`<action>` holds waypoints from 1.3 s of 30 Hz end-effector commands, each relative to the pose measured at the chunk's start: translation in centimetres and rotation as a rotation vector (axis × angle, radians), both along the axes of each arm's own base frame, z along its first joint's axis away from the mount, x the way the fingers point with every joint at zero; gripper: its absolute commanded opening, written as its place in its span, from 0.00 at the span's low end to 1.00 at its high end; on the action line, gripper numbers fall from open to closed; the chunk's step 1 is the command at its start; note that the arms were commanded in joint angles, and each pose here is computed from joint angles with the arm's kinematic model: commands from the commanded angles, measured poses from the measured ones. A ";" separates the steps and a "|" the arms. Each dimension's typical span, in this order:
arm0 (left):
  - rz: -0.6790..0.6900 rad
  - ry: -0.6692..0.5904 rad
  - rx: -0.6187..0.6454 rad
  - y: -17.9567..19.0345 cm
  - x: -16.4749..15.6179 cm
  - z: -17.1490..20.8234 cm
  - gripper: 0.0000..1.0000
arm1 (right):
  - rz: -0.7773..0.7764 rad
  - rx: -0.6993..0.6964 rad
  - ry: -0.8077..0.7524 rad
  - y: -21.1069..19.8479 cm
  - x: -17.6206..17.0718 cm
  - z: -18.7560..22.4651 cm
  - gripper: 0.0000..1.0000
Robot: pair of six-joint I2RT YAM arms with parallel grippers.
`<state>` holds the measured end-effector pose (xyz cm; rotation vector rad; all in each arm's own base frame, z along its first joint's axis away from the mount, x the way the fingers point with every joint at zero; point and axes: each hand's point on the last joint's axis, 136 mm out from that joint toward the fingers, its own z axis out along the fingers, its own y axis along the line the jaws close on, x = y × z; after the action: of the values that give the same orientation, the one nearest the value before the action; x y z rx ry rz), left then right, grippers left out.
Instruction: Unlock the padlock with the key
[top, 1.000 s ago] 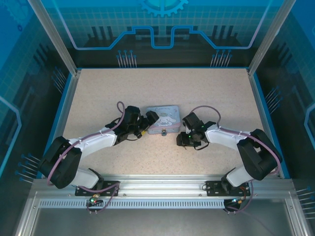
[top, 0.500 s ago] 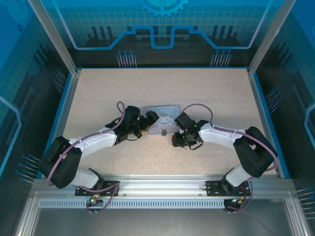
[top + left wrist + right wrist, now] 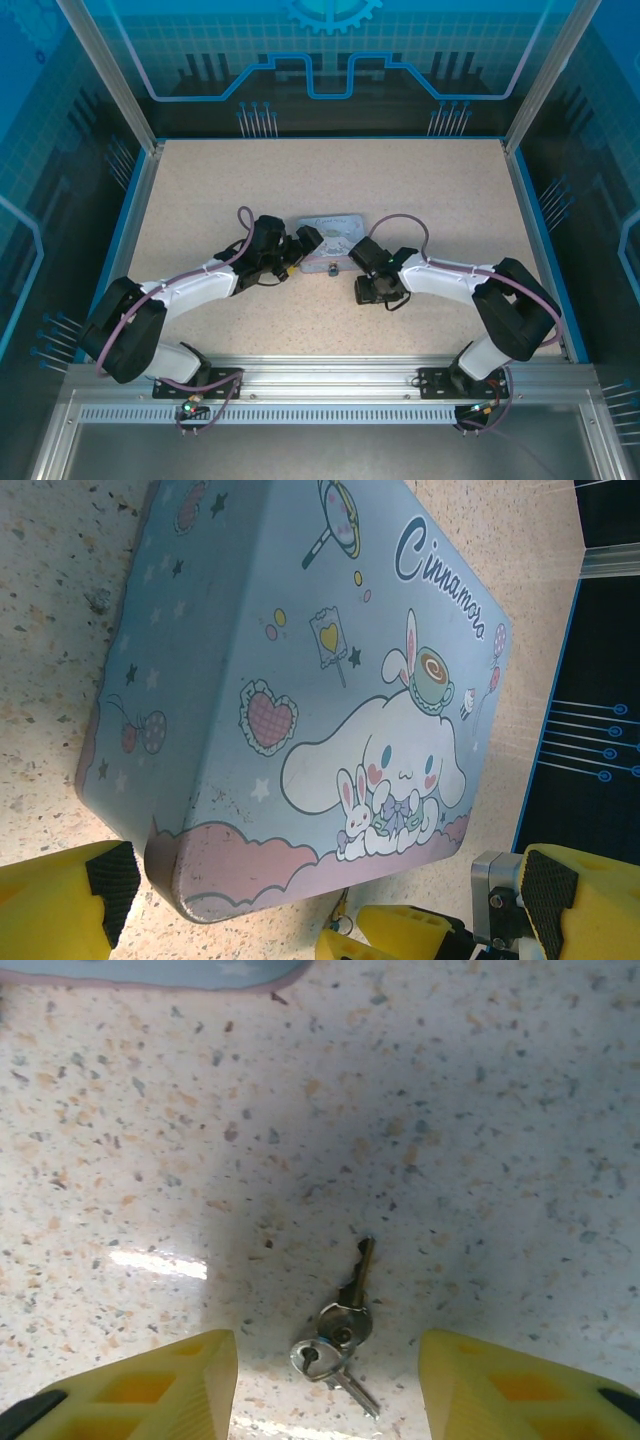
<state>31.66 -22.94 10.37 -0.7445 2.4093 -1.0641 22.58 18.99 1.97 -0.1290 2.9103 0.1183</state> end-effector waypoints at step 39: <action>-0.003 -0.039 -0.010 0.4 0.5 0.9 0.99 | -0.114 -0.136 0.067 -1.1 -1.7 -2.5 0.00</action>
<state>32.06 -22.59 10.54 -0.7555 2.3937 -1.0654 22.54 20.38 1.54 0.0299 2.9330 0.0332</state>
